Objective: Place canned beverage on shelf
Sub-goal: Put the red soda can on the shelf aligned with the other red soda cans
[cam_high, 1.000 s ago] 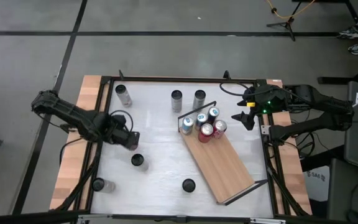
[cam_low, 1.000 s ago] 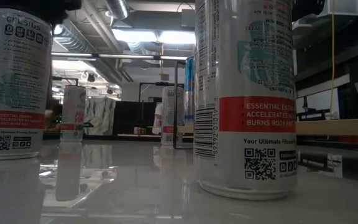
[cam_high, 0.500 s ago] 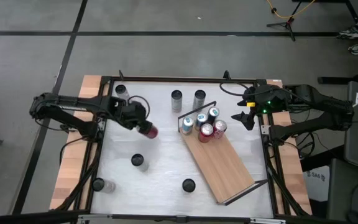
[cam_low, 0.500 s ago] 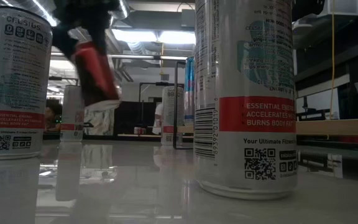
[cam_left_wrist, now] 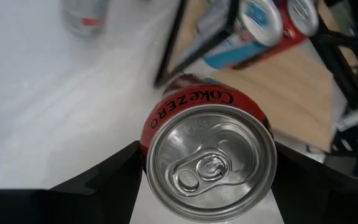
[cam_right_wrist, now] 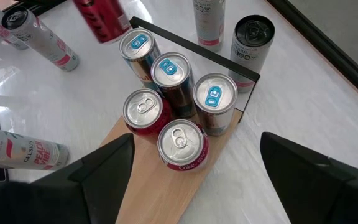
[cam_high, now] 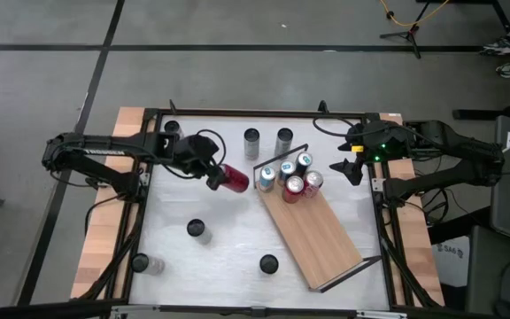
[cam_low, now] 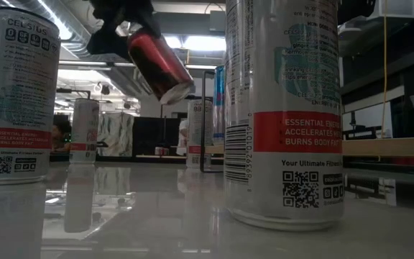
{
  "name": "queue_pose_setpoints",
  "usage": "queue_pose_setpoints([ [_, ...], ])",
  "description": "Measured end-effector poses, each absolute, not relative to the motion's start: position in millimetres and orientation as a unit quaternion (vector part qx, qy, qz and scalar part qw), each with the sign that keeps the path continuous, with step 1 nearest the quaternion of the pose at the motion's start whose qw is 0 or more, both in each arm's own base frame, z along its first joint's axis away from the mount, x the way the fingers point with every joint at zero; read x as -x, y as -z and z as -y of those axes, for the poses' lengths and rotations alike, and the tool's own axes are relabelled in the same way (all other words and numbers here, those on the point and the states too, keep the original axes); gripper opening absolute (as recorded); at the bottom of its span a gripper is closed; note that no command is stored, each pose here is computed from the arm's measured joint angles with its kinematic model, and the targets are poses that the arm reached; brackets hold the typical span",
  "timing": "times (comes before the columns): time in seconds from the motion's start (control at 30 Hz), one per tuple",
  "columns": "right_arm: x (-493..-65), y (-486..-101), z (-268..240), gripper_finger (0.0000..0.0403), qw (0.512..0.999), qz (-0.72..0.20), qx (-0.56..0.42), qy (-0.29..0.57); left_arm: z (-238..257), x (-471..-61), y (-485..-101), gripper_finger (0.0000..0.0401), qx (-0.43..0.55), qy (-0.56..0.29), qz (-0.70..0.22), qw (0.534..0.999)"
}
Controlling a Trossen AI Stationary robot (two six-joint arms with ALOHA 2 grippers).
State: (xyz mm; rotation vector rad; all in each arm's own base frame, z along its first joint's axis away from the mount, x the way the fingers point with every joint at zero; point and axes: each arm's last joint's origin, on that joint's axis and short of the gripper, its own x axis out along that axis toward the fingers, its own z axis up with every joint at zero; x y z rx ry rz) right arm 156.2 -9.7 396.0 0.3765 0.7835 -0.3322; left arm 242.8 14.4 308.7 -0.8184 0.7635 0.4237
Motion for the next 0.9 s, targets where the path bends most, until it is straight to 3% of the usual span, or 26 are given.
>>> queue_pose_setpoints([
  [0.57, -156.7, -396.4, 9.7, 0.0337, 0.895, -0.375, -0.182, 0.16, 26.0, -281.7, -303.6, 0.0285, 0.347, -0.058, -0.338, 0.873],
  [0.9, -156.8, -396.5, 9.7, 0.0337, 0.895, -0.374, -0.183, 0.16, 39.5, -331.8, -327.9, 0.0285, 0.193, 0.005, -0.403, 0.895],
])
